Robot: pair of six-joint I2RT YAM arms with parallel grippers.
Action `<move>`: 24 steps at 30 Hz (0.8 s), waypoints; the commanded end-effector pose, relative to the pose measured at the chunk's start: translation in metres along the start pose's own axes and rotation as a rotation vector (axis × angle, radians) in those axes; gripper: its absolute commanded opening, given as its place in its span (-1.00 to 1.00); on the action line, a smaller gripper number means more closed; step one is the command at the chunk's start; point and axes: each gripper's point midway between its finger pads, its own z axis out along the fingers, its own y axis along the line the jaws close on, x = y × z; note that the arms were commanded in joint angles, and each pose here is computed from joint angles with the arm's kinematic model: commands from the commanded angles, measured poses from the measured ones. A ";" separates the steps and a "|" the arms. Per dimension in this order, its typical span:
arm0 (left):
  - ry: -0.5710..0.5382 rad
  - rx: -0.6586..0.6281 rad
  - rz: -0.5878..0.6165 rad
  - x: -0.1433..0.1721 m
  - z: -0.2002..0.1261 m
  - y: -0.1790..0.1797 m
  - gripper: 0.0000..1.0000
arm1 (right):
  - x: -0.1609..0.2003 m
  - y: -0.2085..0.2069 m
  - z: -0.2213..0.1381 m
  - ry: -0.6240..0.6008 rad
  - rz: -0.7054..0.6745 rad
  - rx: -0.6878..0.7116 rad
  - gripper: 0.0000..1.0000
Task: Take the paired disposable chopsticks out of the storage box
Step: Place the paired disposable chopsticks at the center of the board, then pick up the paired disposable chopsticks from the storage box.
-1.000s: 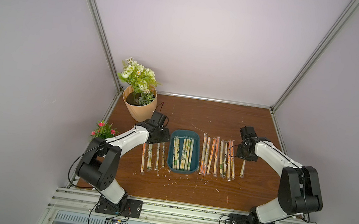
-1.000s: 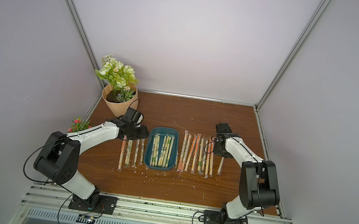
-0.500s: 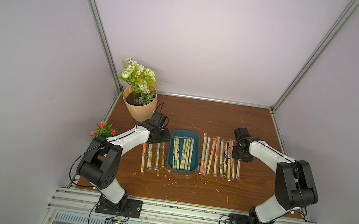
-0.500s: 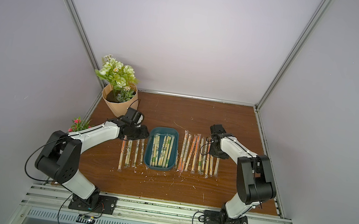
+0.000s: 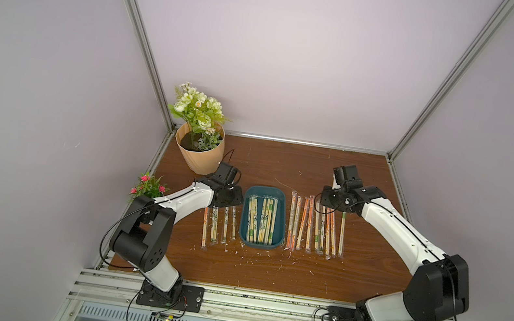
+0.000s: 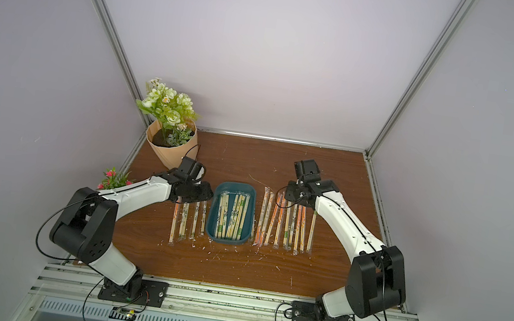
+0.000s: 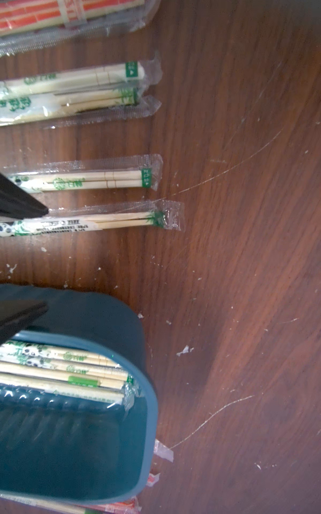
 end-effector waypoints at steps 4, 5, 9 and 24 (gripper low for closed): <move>-0.032 -0.012 -0.068 -0.010 -0.007 0.022 0.01 | 0.022 0.119 -0.008 0.061 -0.038 -0.279 -0.19; -0.035 -0.014 -0.069 -0.011 -0.009 0.025 0.01 | 0.027 0.133 -0.006 0.071 -0.058 -0.291 -0.20; -0.036 -0.022 -0.068 -0.012 -0.010 0.029 0.01 | 0.054 0.172 0.009 0.131 -0.136 -0.303 -0.27; -0.043 -0.016 -0.064 -0.012 -0.012 0.028 0.01 | 0.117 0.208 0.065 0.270 -0.294 -0.239 -0.50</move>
